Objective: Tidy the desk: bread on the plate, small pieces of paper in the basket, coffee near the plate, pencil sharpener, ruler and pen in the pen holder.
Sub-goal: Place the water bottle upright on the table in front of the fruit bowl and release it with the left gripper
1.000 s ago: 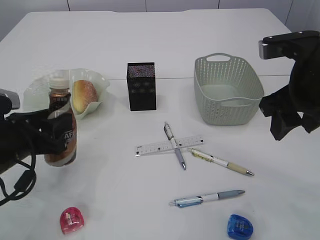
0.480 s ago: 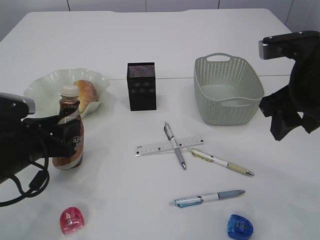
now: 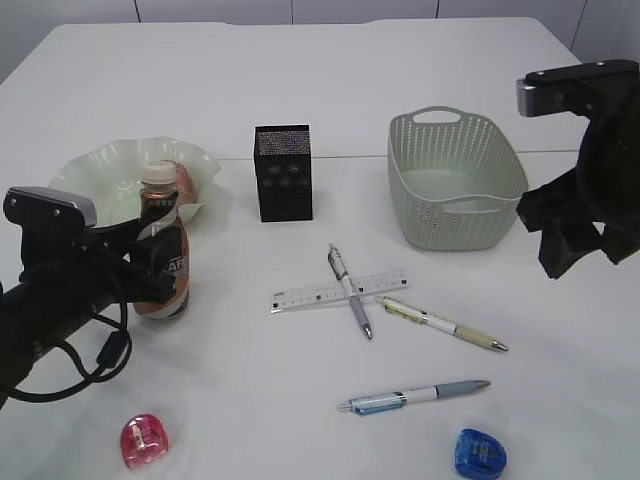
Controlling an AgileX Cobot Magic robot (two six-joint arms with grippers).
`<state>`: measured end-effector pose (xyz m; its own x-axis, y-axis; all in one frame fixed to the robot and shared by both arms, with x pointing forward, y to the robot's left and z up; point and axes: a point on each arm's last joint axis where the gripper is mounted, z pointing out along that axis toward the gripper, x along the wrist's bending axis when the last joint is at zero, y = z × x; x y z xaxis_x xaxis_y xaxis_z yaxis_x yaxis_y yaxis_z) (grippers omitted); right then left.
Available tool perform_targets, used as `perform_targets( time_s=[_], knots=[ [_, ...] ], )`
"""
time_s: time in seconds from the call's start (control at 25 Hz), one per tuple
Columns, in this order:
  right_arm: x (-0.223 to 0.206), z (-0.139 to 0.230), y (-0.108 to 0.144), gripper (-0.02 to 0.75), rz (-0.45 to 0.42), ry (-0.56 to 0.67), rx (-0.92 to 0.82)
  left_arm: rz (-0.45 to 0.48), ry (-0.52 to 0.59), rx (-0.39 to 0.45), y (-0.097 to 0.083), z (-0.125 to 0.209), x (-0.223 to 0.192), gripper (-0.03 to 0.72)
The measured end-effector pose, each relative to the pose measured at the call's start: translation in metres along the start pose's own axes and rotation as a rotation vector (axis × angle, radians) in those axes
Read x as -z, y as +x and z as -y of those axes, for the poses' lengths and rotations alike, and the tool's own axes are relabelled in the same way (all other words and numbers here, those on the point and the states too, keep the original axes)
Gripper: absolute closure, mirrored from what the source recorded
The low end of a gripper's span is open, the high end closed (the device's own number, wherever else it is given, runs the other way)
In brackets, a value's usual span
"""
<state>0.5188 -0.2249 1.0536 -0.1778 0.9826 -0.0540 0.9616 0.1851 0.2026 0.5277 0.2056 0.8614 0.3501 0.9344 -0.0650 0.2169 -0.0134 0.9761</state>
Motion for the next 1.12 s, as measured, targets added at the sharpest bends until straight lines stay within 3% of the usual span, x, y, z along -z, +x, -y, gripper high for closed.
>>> perform_targets(
  time_s=[0.44, 0.84, 1.12],
  knots=[
    [0.000, -0.002, 0.000, 0.291, -0.003, -0.026, 0.000, 0.005, -0.025, 0.005, 0.000, 0.009, -0.003, 0.344],
    [-0.003, -0.004, 0.001, 0.291, -0.003, -0.019, 0.001, 0.001, -0.006, 0.003, 0.000, 0.004, -0.002, 0.221],
    [-0.012, -0.006, 0.002, 0.291, -0.001, 0.006, 0.003, 0.002, 0.049, -0.065, -0.001, -0.005, 0.003, 0.147]
  ],
)
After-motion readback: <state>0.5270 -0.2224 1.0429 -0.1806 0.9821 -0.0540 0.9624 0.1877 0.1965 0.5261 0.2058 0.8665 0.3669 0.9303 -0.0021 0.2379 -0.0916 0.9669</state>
